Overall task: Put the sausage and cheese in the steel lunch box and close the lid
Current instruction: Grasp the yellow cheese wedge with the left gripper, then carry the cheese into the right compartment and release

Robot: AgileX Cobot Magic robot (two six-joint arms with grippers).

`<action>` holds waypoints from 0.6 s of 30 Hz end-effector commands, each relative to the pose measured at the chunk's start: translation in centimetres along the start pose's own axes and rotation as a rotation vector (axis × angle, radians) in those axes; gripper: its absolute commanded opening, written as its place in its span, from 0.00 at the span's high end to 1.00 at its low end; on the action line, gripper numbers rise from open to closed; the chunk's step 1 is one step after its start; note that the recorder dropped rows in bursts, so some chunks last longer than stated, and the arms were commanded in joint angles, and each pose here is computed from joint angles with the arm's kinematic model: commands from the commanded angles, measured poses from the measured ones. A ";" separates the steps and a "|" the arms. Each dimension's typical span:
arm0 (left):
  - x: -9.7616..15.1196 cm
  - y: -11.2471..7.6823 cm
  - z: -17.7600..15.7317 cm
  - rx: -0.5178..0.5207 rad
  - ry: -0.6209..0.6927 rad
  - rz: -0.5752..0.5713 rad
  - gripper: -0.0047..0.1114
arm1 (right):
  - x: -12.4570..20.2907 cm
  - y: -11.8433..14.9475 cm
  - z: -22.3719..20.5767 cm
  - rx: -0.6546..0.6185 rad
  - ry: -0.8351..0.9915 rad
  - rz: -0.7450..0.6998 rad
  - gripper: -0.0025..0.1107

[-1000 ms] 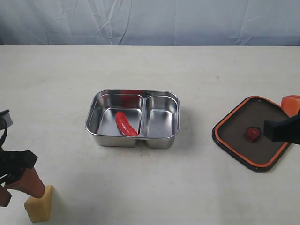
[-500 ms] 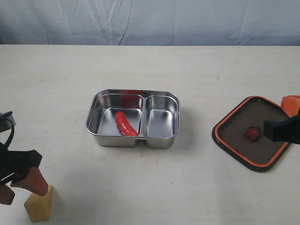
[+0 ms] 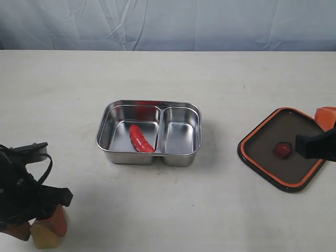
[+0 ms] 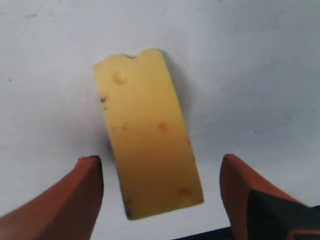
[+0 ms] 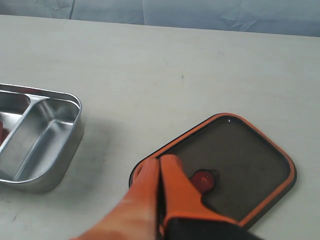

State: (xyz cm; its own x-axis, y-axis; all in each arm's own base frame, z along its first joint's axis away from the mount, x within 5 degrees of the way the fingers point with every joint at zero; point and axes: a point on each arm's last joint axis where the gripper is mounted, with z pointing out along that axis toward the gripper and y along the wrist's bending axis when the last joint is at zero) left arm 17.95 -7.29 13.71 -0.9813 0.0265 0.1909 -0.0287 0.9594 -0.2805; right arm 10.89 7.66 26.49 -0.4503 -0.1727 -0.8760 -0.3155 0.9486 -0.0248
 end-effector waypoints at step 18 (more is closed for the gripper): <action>-2.5 -3.2 -3.5 0.171 -0.161 0.120 0.96 | 0.2 -0.5 0.0 0.044 0.009 -0.001 0.98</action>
State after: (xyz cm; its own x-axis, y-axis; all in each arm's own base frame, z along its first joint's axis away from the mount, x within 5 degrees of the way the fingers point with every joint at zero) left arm 20.40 -8.48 15.35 -0.9947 0.0600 0.0840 0.0246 0.9281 -0.3715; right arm 10.91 7.51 26.45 -0.4546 -0.1740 -0.8735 -0.3022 0.9527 -0.0325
